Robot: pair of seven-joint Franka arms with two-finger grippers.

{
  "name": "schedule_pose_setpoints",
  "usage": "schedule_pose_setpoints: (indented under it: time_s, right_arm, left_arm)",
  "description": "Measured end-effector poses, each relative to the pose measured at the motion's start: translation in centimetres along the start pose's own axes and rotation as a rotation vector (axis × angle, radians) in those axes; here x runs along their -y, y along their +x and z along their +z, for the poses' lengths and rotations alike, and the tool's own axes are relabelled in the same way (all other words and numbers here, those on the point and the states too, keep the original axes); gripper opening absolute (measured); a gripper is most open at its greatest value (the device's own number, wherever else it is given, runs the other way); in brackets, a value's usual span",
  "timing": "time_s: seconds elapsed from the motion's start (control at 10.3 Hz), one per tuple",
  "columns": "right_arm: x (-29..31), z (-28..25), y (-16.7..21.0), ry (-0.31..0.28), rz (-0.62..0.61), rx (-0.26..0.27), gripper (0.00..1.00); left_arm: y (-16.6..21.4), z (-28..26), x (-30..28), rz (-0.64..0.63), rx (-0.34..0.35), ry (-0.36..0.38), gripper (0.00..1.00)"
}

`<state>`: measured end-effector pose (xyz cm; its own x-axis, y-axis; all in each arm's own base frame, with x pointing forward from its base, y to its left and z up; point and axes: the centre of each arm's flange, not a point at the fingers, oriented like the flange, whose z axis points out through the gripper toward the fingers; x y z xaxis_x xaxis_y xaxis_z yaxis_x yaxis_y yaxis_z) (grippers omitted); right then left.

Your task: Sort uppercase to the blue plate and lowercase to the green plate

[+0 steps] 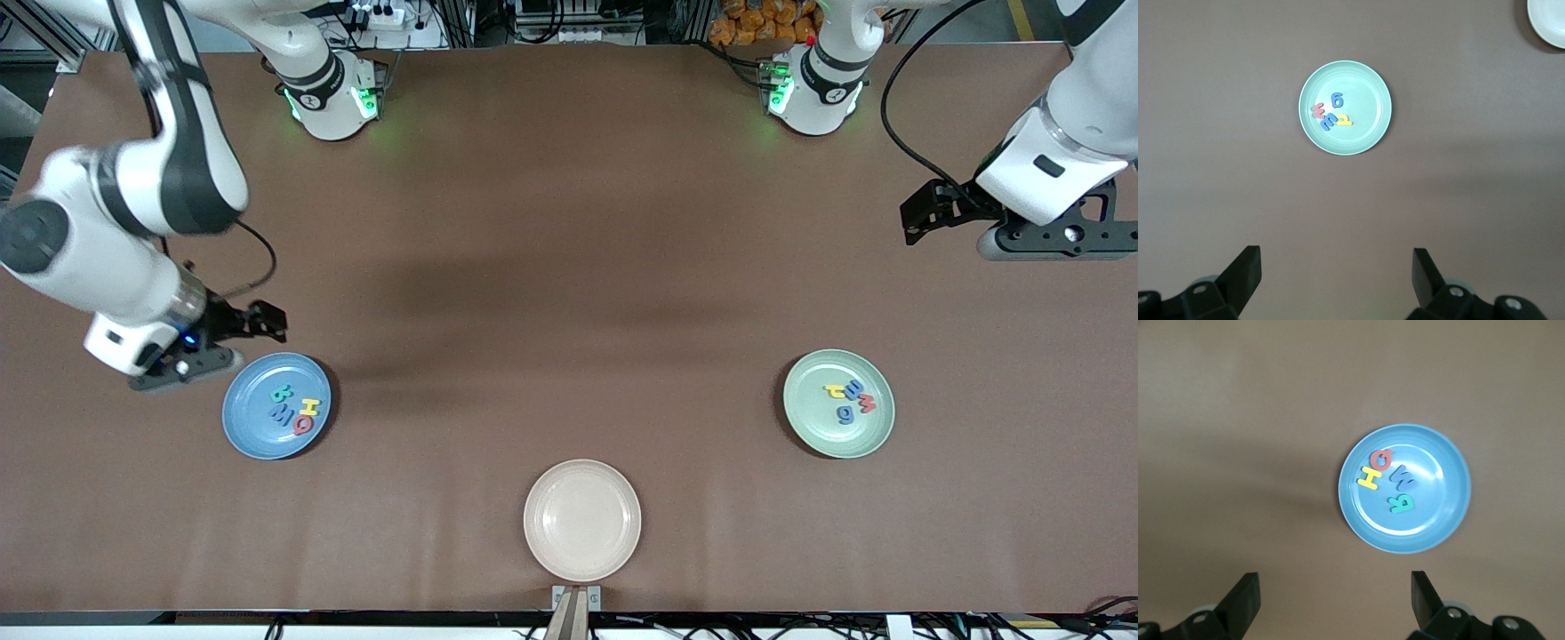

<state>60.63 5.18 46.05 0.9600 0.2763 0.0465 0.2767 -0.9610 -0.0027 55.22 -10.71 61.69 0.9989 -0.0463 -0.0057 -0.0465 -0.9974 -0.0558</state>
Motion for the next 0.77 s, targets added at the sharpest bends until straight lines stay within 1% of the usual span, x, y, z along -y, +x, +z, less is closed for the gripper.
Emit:
schedule_pose_setpoints:
  time_s: [0.1, 0.19, 0.29, 0.39, 0.58, 0.77]
  right_arm:
    - [-0.5, -3.2, -0.9, -0.008, 0.007, -0.043, 1.0]
    - [-1.0, -5.8, -1.7, -0.014, 0.018, -0.072, 1.0]
    - [-1.6, -8.0, -2.5, -0.015, 0.03, -0.074, 1.0]
    - [-2.3, -10.3, -3.4, -0.012, 0.045, -0.06, 1.0]
    - [-2.7, -14.5, -5.1, -0.009, 0.074, -0.05, 1.0]
    - [-3.2, -16.6, -6.1, -0.007, 0.122, -0.045, 1.0]
  left_arm:
    - [0.0, 0.1, 0.0, 0.001, 0.002, 0.0, 1.0]
    - [0.1, 0.2, 0.0, -0.001, 0.003, 0.0, 1.0]
    - [0.1, 0.2, 0.1, -0.002, 0.003, 0.0, 1.0]
    - [0.1, 0.2, 0.1, -0.002, 0.003, 0.0, 1.0]
    - [0.1, -0.1, -0.1, 0.001, -0.004, -0.001, 1.0]
    - [0.0, -1.0, -0.2, 0.003, -0.022, -0.003, 1.0]
